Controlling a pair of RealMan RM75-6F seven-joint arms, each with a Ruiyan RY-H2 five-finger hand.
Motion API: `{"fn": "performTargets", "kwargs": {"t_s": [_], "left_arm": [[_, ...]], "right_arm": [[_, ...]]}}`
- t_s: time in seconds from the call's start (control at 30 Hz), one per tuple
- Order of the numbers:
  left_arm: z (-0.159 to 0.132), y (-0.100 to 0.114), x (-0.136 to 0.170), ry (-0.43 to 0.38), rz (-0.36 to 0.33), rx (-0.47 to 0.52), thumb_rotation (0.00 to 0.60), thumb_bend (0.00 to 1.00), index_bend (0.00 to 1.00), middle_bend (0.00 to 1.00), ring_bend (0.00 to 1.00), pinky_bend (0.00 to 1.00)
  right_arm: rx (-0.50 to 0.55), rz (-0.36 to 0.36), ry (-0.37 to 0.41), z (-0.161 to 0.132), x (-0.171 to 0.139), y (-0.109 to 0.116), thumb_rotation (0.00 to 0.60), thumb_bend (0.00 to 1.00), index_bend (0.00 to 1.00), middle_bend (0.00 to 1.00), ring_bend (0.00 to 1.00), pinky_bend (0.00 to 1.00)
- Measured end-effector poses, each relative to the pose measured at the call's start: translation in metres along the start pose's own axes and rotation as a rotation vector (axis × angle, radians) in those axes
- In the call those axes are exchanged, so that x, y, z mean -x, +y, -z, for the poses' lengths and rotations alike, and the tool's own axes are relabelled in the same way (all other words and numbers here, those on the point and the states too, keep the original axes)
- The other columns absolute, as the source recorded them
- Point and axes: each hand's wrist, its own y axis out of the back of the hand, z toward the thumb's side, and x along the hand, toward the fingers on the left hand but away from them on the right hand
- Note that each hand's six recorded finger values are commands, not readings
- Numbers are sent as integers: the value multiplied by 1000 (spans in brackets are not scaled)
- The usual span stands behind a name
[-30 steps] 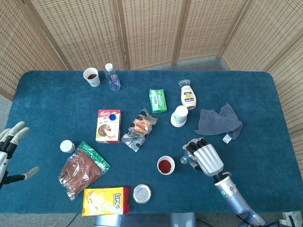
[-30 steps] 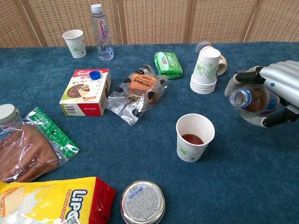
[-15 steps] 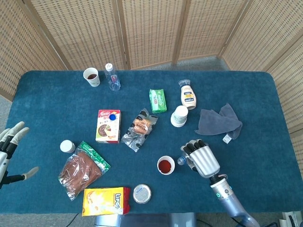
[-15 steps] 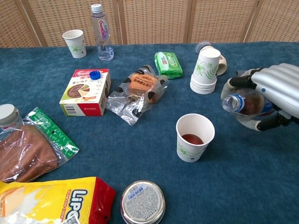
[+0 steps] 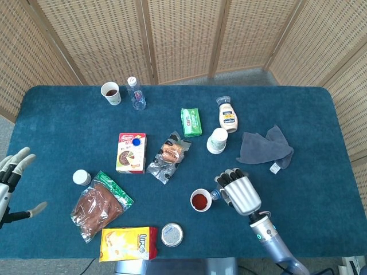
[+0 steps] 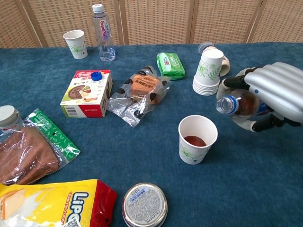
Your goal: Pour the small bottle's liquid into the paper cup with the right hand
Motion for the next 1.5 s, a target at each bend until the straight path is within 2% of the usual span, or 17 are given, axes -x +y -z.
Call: {"fn": "performTargets", "kwargs": {"t_s": [0.57,1.07,1.5], "left_arm": [[1,1,0,-1,1,2,600,150,0,0,0,0],[1,1,-1,0,3,3,600,150,0,0,0,0],[1,0,-1,-1,6,2,600,150,0,0,0,0]], "right_arm": [[-88,34,29,-11,5,0,600,811,390,617,313,860],[-198,82,47,-10,7,-2,600,814,390,618,313,860],[-248,102,64,-9,5,-7,600,815,392,620,313,860]]}}
